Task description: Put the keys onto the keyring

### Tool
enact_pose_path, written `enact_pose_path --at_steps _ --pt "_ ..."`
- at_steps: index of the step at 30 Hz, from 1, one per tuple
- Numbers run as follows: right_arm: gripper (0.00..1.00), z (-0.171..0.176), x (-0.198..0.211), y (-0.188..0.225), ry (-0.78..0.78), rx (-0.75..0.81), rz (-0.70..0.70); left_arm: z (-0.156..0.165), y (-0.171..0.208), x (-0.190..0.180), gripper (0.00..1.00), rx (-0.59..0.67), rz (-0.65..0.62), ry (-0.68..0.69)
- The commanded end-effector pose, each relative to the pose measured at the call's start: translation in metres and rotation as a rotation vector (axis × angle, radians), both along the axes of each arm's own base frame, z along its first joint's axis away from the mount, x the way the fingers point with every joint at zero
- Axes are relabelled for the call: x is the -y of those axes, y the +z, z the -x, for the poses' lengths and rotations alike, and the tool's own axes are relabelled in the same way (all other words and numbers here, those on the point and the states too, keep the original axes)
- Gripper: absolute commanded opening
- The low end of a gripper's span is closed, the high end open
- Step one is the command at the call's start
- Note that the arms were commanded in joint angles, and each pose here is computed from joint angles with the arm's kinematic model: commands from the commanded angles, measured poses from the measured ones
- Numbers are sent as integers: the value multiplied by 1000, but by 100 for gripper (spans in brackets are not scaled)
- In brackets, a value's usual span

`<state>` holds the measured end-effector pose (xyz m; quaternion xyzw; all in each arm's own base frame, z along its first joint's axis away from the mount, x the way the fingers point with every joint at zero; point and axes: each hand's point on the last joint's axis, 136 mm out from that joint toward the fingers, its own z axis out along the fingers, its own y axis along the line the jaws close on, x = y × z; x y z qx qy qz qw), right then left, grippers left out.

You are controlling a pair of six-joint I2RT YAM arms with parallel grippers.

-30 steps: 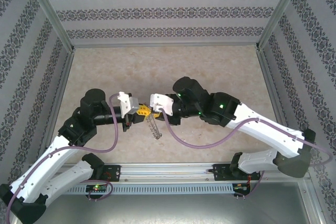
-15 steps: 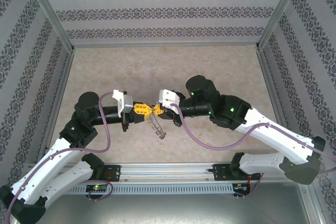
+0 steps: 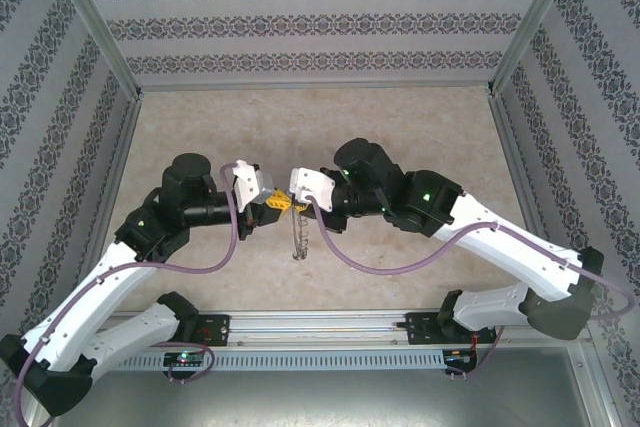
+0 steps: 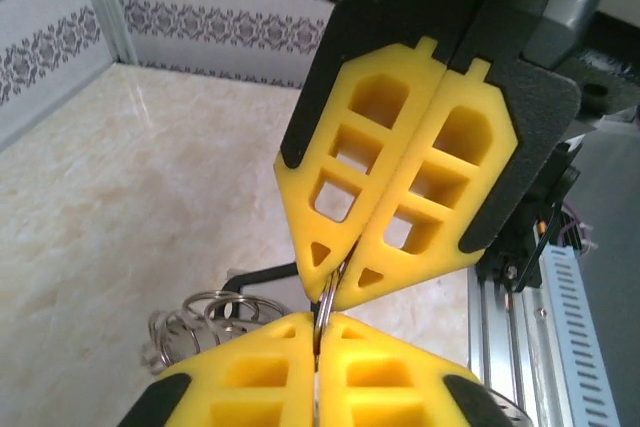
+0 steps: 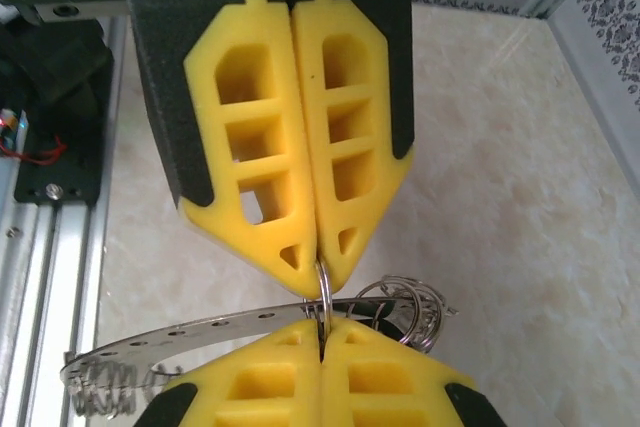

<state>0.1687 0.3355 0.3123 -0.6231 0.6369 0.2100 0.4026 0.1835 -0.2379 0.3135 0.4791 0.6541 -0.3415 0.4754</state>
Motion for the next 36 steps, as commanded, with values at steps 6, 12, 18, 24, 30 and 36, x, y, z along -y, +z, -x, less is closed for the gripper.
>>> enact_pose_path --at_steps 6,12,18,24,30,36 --pt "9 19 -5 23 71 0 -121 7 23 -1 0 80 109 0" --pt "18 28 -6 27 87 -58 -220 28 61 4 0 127 346 -102" --pt "10 30 -6 30 97 -71 -253 31 65 7 0 115 407 -127" --pt "0 17 0 24 41 -28 -185 17 39 5 5 90 274 -54" --pt "0 8 1 7 34 15 -12 5 7 -5 16 76 47 21" --pt "0 9 -7 8 53 29 11 -5 -5 -5 9 53 -18 47"
